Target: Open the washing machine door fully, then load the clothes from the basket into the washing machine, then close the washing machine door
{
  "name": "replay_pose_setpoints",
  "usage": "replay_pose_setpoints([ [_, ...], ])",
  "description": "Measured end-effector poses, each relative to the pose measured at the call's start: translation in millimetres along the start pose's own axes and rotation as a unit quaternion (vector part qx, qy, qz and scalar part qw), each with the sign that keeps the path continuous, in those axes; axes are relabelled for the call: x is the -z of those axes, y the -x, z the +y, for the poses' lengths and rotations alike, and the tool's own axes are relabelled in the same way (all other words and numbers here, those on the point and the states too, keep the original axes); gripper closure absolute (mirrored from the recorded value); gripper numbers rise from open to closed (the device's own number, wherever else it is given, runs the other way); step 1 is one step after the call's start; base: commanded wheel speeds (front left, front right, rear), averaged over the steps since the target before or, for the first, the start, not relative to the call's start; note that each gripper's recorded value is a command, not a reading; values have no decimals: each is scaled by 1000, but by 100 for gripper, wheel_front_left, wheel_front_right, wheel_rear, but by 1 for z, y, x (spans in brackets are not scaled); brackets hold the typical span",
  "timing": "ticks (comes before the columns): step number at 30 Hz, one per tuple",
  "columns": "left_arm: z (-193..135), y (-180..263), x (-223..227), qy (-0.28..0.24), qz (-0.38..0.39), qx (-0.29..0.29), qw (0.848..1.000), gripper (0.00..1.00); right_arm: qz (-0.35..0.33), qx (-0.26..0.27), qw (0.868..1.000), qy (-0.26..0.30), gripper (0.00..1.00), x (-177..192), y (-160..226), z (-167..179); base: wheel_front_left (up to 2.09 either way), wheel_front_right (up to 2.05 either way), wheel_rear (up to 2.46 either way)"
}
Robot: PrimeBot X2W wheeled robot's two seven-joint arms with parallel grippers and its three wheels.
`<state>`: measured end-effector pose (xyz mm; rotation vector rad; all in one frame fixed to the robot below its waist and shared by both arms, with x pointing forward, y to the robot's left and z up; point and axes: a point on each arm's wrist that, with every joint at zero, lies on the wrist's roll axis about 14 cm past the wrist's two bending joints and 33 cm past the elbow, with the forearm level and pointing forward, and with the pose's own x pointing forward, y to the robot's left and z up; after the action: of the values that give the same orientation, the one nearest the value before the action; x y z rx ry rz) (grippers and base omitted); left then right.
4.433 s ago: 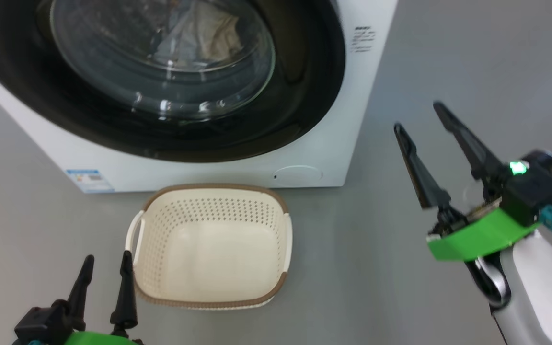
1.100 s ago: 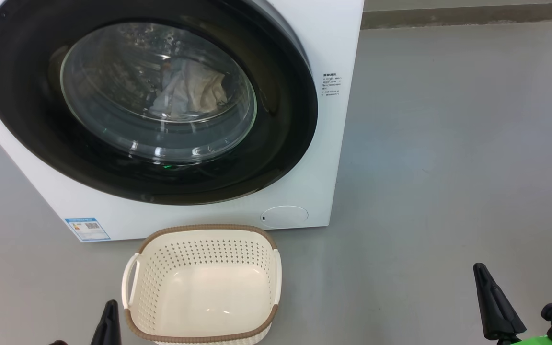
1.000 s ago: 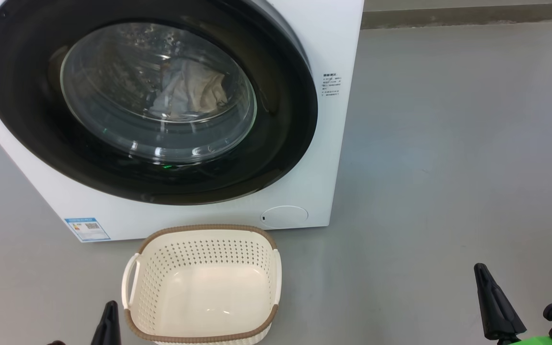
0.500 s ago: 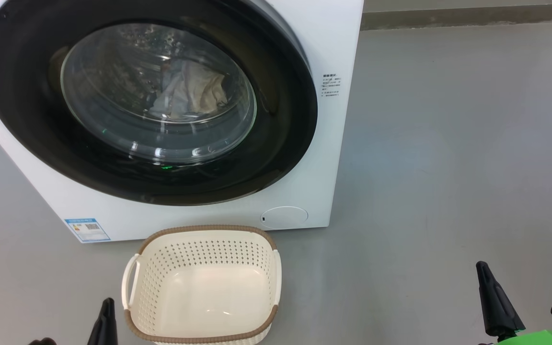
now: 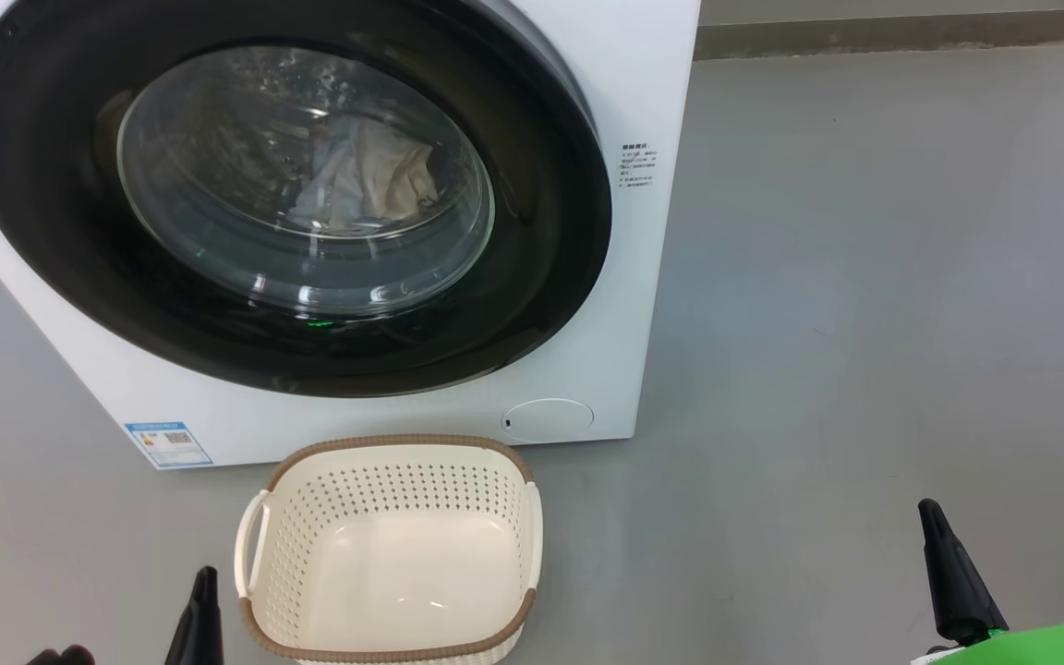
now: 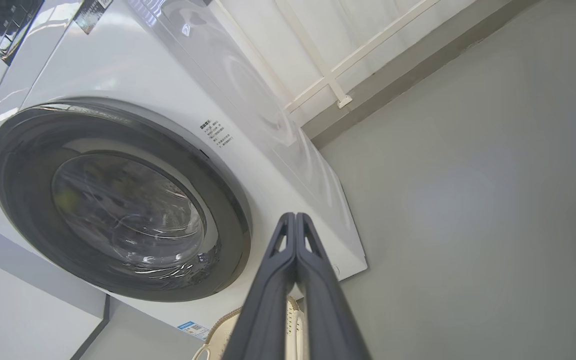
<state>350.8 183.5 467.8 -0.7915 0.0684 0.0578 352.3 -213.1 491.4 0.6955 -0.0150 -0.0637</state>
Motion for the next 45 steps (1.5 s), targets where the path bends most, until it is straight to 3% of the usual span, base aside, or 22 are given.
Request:
replay_pose_setpoints([
  [22,2,-5,0,108,11,-9,994,100,11,15,993,-118,100,4,-6,-3,0,0,0],
  [45,-1,-13,-5,225,15,-6,974,100,21,24,969,-247,100,8,-14,-3,0,0,0],
])
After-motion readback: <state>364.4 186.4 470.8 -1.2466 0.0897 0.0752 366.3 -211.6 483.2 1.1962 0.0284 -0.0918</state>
